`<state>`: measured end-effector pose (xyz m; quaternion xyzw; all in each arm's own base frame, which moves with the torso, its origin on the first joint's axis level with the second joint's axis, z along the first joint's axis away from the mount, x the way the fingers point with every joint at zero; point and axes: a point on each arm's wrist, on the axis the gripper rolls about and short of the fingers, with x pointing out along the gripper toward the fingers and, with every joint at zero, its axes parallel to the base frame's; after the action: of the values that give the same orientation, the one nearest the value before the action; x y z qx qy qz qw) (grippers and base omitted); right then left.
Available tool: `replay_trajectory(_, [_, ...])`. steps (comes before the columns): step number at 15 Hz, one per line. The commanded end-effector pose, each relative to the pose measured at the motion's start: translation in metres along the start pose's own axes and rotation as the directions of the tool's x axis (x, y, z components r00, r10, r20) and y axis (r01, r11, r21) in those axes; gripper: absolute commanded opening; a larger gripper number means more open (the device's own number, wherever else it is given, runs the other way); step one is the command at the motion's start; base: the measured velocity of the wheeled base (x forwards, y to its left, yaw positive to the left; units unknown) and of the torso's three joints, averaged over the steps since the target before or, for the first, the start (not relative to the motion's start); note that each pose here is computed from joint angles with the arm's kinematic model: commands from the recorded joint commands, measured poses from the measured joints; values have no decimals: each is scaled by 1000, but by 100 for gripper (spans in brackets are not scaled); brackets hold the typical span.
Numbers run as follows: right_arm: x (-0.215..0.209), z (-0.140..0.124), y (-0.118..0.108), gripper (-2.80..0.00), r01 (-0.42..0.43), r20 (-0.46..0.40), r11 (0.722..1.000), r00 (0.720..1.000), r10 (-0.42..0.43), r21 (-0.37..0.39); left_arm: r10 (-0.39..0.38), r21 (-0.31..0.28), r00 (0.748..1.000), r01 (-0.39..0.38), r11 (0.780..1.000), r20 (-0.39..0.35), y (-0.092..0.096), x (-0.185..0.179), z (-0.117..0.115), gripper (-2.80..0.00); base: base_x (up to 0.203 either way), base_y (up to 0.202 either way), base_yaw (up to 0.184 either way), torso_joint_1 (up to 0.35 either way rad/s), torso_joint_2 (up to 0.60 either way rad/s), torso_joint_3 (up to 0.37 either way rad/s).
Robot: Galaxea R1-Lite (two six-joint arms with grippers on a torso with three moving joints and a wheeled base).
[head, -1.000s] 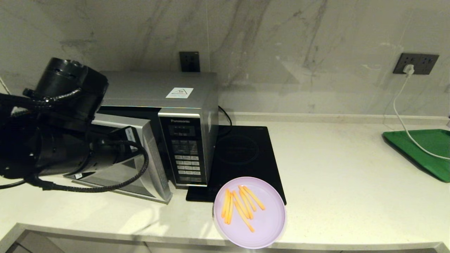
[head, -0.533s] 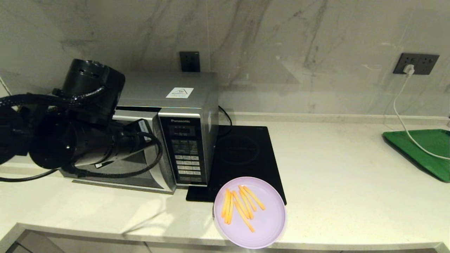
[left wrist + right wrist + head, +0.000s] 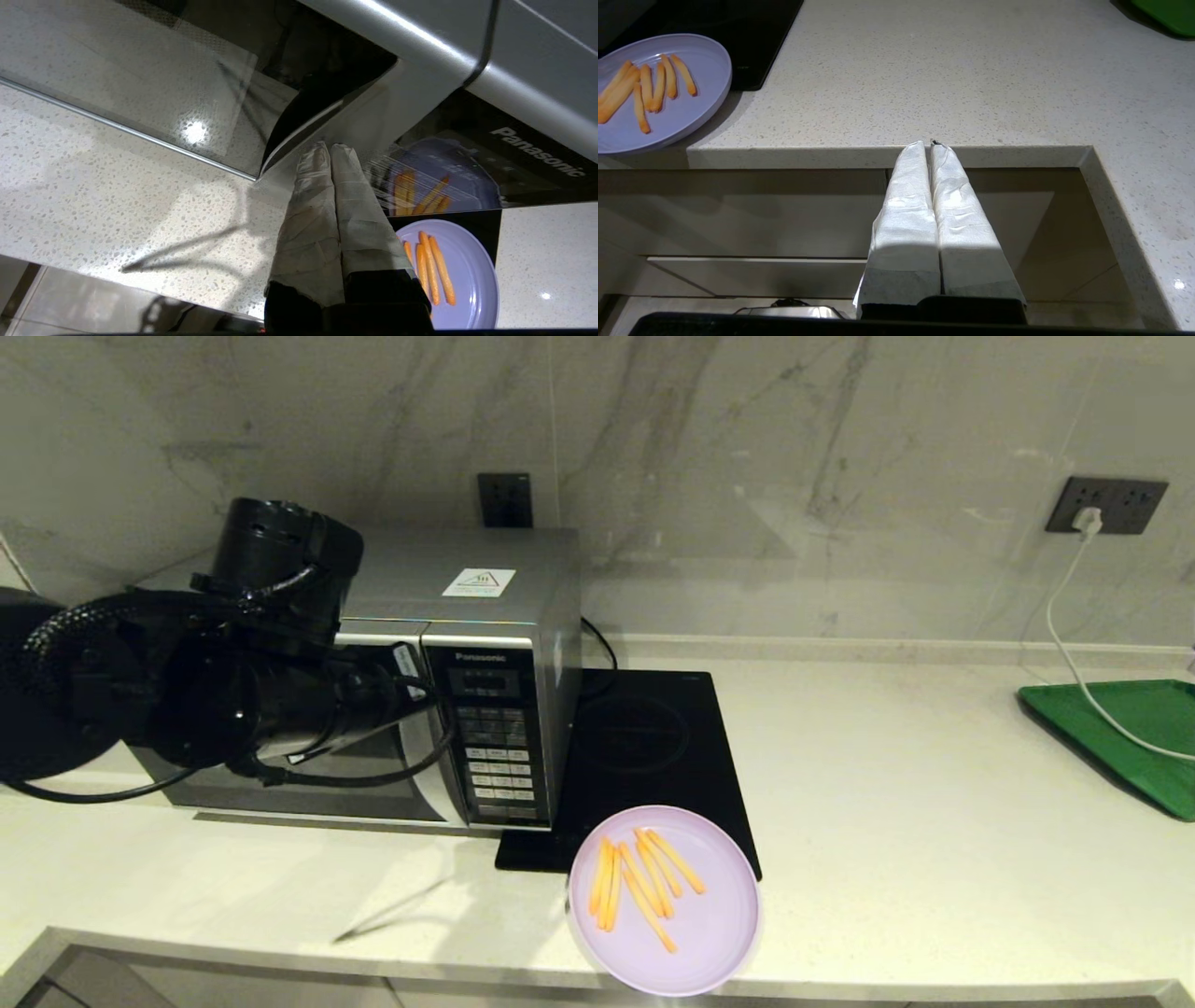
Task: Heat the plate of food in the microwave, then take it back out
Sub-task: Close the microwave oven
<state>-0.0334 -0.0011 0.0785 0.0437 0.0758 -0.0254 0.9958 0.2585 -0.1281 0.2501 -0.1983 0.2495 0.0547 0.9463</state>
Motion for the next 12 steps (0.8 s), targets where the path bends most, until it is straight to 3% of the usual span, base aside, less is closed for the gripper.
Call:
replay_trajectory(1, [0, 0, 0, -280, 1, -1, 1000, 1000, -1, 1, 16, 1, 1000, -16, 1000, 0, -1, 6, -2, -280, 0, 0, 0, 0, 0, 0])
replay_trajectory(6, [0, 0, 0, -280, 1, -1, 1000, 1000, -1, 1, -18, -1, 999, 18, 1000, 39, 10, -32, 9, -280, 0, 0, 0, 0, 0, 0])
replay_trajectory(9, [0, 0, 0, -280, 1, -2, 1000, 1000, -1, 1, -44, 54, 996, 40, 998, 76, 28, -69, 14, -280, 0, 0, 0, 0, 0, 0])
replay_trajectory(12, [0, 0, 0, -280, 1, -1, 1000, 1000, -1, 1, -61, 65, 992, 54, 996, 106, 40, -92, 17, -280, 0, 0, 0, 0, 0, 0])
